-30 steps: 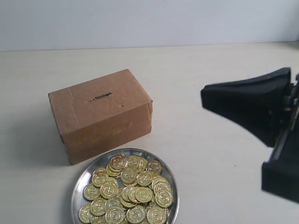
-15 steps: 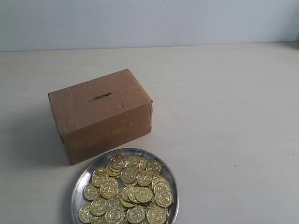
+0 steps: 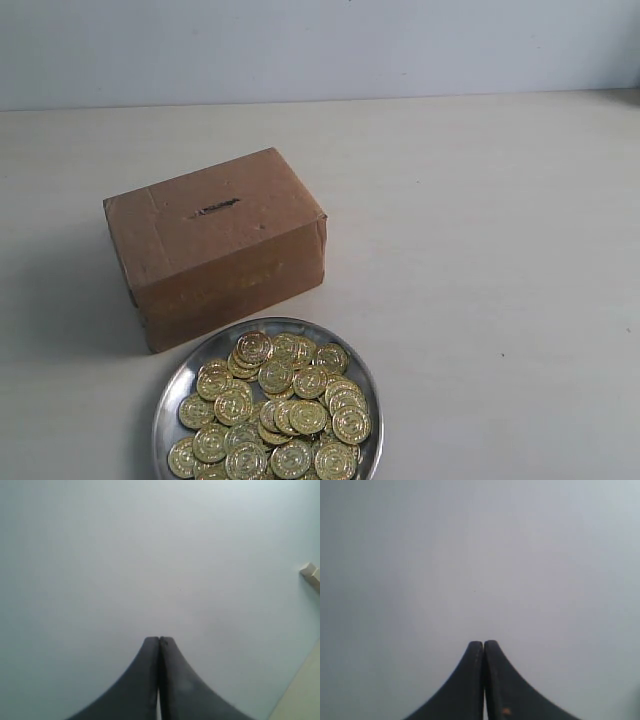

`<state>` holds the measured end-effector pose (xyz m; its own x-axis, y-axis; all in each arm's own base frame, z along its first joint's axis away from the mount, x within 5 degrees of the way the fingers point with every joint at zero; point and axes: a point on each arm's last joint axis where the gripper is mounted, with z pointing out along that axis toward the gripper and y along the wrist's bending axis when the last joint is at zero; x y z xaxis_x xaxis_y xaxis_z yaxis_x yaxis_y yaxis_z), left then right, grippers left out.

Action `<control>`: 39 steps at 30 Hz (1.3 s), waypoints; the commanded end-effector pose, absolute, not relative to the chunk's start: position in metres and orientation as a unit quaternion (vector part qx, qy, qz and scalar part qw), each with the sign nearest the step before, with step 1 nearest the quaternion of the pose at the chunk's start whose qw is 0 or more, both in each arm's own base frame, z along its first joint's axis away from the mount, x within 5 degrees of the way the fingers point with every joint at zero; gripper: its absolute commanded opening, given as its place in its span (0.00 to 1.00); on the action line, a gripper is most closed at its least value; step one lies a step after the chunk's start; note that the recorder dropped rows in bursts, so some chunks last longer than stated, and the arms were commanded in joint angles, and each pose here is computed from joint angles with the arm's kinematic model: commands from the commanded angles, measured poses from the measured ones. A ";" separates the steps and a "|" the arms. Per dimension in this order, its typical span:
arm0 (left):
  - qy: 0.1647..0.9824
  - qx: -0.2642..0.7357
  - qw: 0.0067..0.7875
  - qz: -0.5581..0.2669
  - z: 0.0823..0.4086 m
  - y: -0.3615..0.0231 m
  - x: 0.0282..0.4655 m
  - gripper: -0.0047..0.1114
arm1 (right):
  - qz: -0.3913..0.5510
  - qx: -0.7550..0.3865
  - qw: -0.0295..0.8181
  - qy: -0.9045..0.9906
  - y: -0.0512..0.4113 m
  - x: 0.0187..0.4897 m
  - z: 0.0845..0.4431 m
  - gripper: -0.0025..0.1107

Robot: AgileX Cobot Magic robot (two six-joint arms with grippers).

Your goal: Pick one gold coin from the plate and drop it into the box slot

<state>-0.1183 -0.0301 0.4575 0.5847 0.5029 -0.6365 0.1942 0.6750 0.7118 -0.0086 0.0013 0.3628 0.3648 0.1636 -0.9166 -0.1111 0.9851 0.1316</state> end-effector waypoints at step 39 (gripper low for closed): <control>0.522 0.178 0.802 0.231 0.374 -0.020 -0.019 0.04 | 0.079 0.028 0.876 0.474 0.000 -0.007 0.365 0.02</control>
